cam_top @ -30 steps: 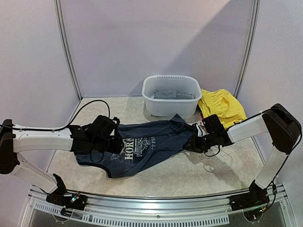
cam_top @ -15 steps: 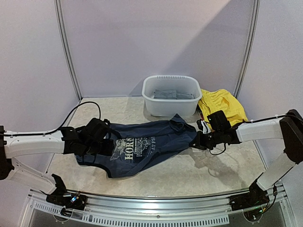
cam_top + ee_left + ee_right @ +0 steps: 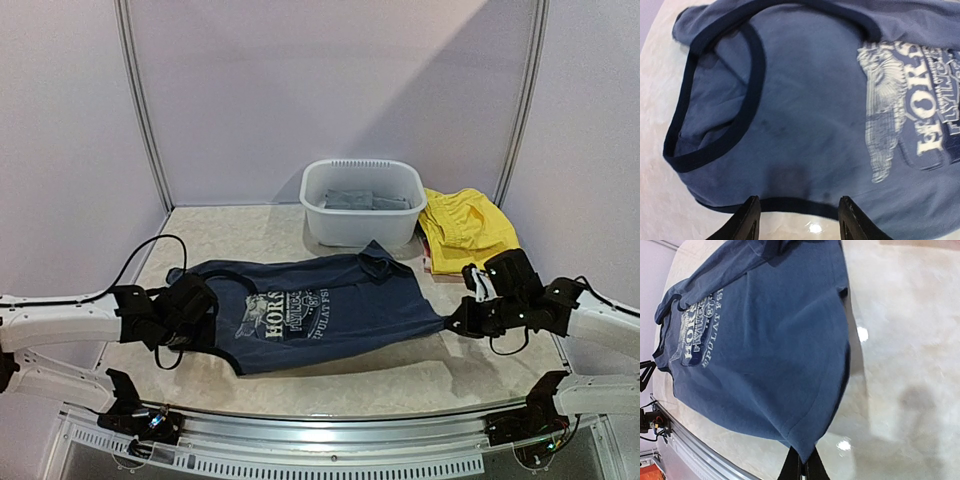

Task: Fold and stack the mixed laundry pile
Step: Adjust the flattened tank top at the center of the board.

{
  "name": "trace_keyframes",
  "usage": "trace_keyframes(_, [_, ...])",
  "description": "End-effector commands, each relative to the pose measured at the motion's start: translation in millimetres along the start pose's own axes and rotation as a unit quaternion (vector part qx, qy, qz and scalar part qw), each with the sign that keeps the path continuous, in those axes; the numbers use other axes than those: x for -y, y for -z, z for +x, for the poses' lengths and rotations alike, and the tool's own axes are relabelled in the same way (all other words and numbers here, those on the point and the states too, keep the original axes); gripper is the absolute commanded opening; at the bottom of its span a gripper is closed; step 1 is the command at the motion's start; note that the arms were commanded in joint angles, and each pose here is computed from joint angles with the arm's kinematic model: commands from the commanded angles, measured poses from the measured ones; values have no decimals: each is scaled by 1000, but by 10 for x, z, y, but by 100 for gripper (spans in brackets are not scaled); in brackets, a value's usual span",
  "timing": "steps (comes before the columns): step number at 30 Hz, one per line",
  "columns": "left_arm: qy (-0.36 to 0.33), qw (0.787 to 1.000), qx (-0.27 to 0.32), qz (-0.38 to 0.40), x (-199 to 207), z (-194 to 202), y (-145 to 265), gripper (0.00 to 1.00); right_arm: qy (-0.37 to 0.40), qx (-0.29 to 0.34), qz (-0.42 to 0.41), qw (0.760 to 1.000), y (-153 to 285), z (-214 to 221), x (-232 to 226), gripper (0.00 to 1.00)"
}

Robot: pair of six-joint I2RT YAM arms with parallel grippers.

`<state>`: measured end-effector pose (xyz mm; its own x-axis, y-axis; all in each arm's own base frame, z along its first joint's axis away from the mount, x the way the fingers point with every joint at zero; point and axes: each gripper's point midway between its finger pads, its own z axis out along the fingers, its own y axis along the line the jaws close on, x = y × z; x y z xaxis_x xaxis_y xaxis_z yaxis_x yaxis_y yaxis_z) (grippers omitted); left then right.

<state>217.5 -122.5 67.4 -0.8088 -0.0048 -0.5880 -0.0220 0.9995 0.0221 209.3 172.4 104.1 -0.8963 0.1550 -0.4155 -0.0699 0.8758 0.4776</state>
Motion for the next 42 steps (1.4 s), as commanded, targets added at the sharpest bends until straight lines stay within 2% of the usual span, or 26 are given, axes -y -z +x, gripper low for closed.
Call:
trace_keyframes(1, [45, 999, -8, 3, -99, 150, -35, 54, -28, -21, 36, 999, -6, 260, 265, 0])
trace_keyframes(8, [55, 998, -17, 5, -174, 217, 41, 56, -40, -60, 19, 997, -119, 520, 302, 0])
trace_keyframes(14, [54, 998, -17, 18, -173, 287, -21, 60, -51, -61, 20, 997, -133, 636, 397, 0])
trace_keyframes(17, [62, 997, -30, 18, -172, 331, -86, 61, -55, -58, 15, 997, -120, 650, 399, 0])
trace_keyframes(23, [92, 994, -41, -45, -515, 348, -177, 63, -58, -49, 11, 997, -95, 651, 410, 0])
trace_keyframes(31, [142, 987, -66, -35, -539, 430, -339, 61, -57, -44, 9, 997, -115, 631, 407, 0])
trace_keyframes(38, [138, 985, -84, -57, -521, 480, -505, 64, -48, -44, 22, 998, -134, 596, 424, 0])
trace_keyframes(40, [135, 985, -84, -60, -513, 478, -555, 60, -47, -45, 25, 998, -136, 586, 424, 0])
trace_keyframes(42, [132, 986, -81, -60, -501, 472, -605, 50, -45, -44, 28, 998, -138, 577, 424, 0])
